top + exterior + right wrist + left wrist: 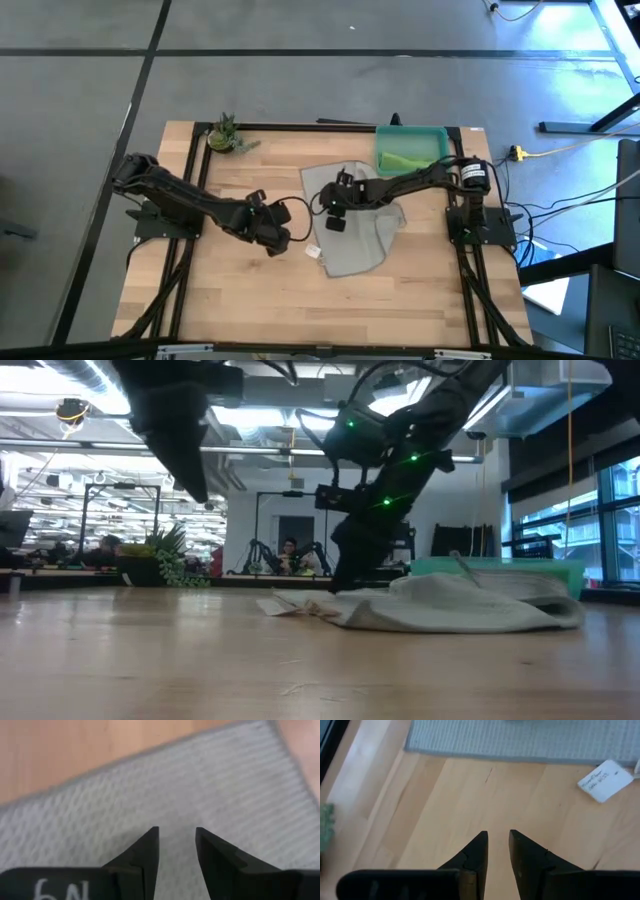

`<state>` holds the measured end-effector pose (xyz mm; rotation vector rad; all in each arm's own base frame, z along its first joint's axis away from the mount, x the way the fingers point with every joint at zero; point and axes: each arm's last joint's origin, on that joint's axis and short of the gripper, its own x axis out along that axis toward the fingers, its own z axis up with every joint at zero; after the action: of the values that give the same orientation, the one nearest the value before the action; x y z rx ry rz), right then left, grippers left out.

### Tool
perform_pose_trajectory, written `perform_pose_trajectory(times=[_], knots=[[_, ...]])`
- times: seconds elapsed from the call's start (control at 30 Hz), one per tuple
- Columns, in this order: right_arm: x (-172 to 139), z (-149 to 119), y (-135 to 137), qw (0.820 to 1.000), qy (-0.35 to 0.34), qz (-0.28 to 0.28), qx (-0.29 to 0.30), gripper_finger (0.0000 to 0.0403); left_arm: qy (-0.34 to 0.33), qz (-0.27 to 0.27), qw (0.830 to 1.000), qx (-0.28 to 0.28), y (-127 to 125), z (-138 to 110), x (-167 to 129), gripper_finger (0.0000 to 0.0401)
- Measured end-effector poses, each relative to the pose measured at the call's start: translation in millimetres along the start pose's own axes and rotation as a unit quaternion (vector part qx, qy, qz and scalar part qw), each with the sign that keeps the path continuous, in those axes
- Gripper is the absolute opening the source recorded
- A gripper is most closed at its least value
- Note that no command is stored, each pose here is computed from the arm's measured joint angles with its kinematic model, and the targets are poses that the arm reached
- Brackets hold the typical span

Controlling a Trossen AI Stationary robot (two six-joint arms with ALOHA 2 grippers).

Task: Roll microfiber towels into tight, uniform cylinder then place into a basket
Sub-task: Fold the gray microfiber cloth

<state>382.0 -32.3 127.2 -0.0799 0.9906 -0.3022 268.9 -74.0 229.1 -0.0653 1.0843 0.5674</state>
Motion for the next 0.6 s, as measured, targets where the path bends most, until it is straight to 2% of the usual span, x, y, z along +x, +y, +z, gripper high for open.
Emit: perform_pose_trajectory(times=[0.13,0.27,0.47,0.6], knots=[[3,5,-12,1.000,-0.024,-0.009,0.007,0.0129,0.004,0.004,1.000,-0.001,-2,-4,-2,0.0075],[-14,13,-21,0.999,-0.040,-0.015,0.003,0.0129,-0.014,0.016,1.000,-0.002,-4,-5,-4,0.0075],[-73,10,-23,1.000,0.008,-0.004,-0.007,0.0129,-0.036,-0.004,0.999,-0.040,-8,1,-2,0.0075],[-115,-1,-19,0.999,0.049,0.021,-0.004,0.0129,-0.069,-0.034,0.997,-0.032,-16,10,0,0.0075]])
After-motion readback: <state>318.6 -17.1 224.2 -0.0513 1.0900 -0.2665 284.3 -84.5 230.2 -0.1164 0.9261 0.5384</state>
